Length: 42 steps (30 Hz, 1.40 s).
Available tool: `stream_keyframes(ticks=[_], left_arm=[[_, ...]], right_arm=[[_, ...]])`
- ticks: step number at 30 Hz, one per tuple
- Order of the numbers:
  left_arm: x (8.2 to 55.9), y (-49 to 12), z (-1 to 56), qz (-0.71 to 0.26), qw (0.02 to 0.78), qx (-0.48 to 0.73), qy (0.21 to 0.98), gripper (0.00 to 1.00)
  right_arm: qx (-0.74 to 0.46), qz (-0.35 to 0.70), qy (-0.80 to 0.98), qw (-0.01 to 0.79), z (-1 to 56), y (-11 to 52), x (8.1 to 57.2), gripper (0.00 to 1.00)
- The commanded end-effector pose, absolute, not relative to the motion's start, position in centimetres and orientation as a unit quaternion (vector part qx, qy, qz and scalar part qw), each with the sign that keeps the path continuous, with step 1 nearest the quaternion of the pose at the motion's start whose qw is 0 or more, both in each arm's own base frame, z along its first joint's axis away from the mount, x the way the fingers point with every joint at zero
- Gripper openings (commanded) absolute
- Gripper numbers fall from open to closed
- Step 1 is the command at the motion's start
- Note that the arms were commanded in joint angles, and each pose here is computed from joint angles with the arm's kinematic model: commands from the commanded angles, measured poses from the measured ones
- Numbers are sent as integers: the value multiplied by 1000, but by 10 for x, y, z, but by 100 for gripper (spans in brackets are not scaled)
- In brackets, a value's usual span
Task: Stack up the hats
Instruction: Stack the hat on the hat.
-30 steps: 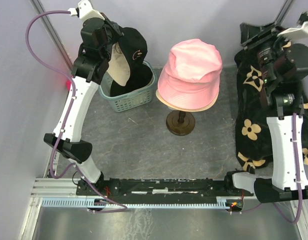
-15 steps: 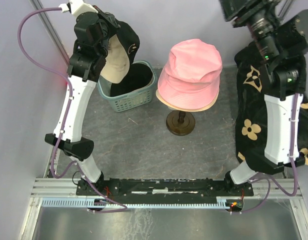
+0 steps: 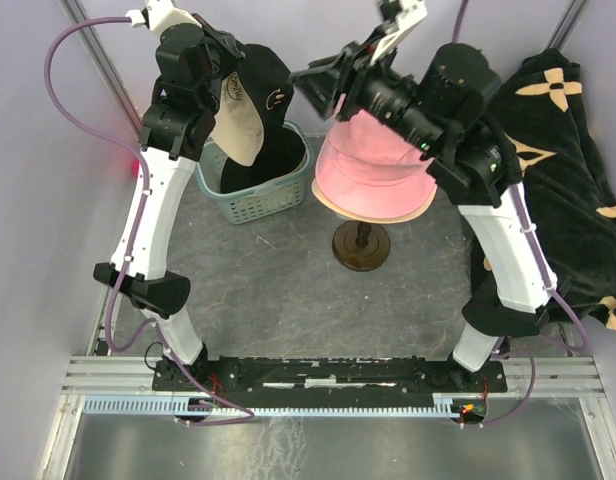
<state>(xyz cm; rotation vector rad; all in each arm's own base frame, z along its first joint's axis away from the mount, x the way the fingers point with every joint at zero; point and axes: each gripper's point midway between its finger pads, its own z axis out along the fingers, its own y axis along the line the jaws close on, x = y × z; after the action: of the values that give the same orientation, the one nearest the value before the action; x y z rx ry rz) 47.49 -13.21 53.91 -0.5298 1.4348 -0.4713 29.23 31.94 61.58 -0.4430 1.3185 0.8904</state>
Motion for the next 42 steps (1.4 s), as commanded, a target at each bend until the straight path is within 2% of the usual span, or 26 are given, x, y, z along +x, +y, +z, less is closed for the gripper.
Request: stream_keyframes(ticks=[1,16,29,42], left_arm=[[459,-125,574,-238,718,-249,605,3],[431,-115,589,-245,722,-250,596,3],[401,-110,605,-273,722,-250,584,3],[387,-110,616,-291,723,-242,578,3]], right_arm=[[-231,359,572,701,618,335,271,53],[-315,208,600,705,543,403,252,64],[-296,134,604,727,525,421,268,68],[-290,111,600,737,516,442,283,69]])
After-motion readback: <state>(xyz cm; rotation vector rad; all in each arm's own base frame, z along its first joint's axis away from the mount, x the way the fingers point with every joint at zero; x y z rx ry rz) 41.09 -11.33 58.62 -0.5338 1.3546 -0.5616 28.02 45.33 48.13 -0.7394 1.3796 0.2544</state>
